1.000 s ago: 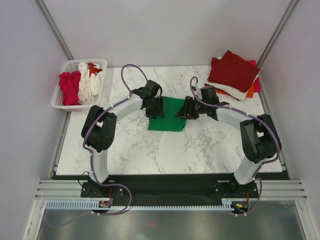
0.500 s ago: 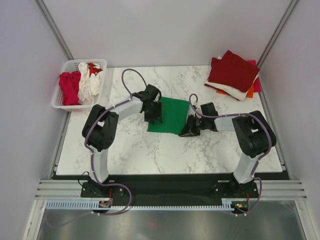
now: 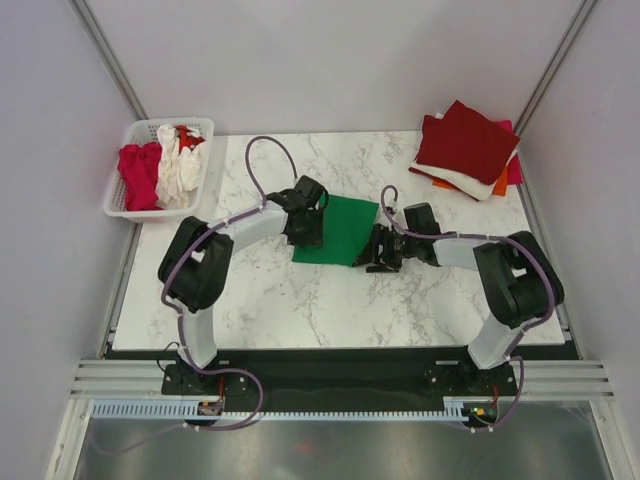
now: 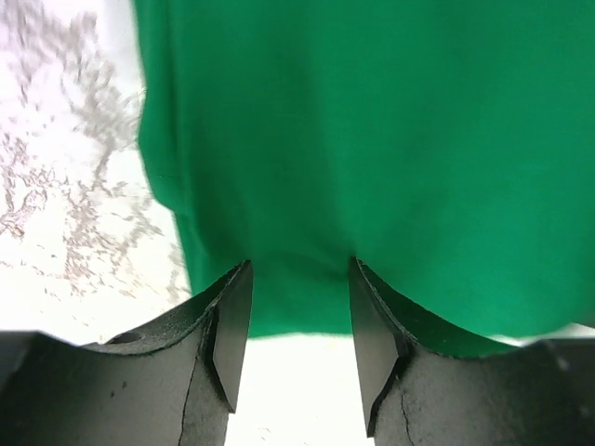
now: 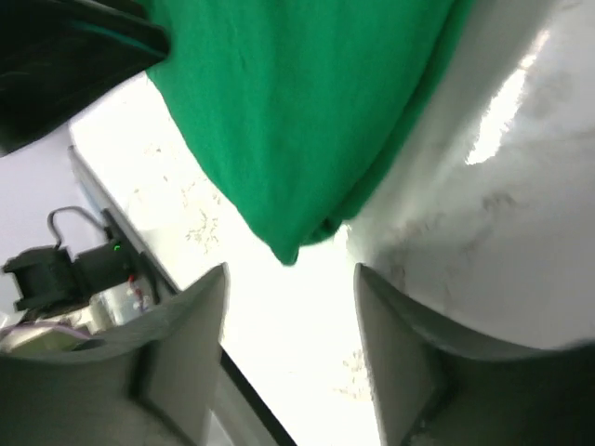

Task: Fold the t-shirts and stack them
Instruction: Neatly place the folded tshirt to the corner

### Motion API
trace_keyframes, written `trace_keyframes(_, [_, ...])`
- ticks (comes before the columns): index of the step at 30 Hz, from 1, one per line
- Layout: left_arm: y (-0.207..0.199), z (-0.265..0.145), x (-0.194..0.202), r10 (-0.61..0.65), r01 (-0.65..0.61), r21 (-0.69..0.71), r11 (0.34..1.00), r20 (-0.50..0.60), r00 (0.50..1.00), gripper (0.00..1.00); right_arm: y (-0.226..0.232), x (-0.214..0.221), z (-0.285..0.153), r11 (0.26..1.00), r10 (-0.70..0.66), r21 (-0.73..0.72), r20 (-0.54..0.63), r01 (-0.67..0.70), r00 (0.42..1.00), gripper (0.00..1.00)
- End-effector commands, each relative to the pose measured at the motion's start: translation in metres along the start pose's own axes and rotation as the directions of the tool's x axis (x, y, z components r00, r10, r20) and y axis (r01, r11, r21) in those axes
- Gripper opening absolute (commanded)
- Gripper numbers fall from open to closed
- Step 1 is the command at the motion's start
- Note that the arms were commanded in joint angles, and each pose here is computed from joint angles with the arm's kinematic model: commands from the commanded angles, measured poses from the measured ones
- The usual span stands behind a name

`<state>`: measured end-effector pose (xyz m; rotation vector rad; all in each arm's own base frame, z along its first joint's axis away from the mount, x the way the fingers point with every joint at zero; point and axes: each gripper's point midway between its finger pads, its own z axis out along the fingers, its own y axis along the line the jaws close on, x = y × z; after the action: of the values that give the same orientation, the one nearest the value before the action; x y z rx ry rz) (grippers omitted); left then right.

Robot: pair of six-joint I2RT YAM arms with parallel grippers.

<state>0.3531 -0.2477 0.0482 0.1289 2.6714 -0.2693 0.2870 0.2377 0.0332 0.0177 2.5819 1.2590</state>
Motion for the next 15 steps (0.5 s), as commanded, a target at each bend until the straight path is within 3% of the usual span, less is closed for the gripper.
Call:
trace_keyframes(1, [0.034, 0.028, 0.028, 0.009, -0.018, -0.137, 0.99, -0.064, 0.998, 0.52, -0.014, -0.005, -0.027, 0.981, -0.073, 0.185, 0.071, 0.059, 0.995, 0.75])
trace_keyframes(5, [0.033, 0.001, 0.009, 0.024, -0.021, -0.148, 0.989, 0.019, 1.0, 0.54, -0.003, -0.022, -0.055, 0.962, -0.134, 0.259, 0.172, 0.086, 0.976, 0.88])
trace_keyframes(7, [0.029, -0.025, -0.01, 0.041, -0.027, -0.148, 0.989, 0.093, 0.995, 0.59, -0.006, -0.028, -0.058, 0.955, -0.138, 0.286, 0.198, 0.077, 0.97, 0.94])
trace_keyframes(11, [0.004, -0.065, -0.029, 0.121, -0.096, -0.13, 0.987, 0.196, 0.973, 0.65, -0.024, -0.04, -0.048, 0.944, -0.102, 0.329, 0.199, 0.031, 0.975, 0.95])
trace_keyframes(15, [-0.016, -0.072, -0.018, 0.207, -0.181, -0.137, 0.974, 0.209, 0.956, 0.65, -0.032, -0.052, -0.036, 0.949, -0.043, 0.313, 0.203, -0.023, 0.978, 0.96])
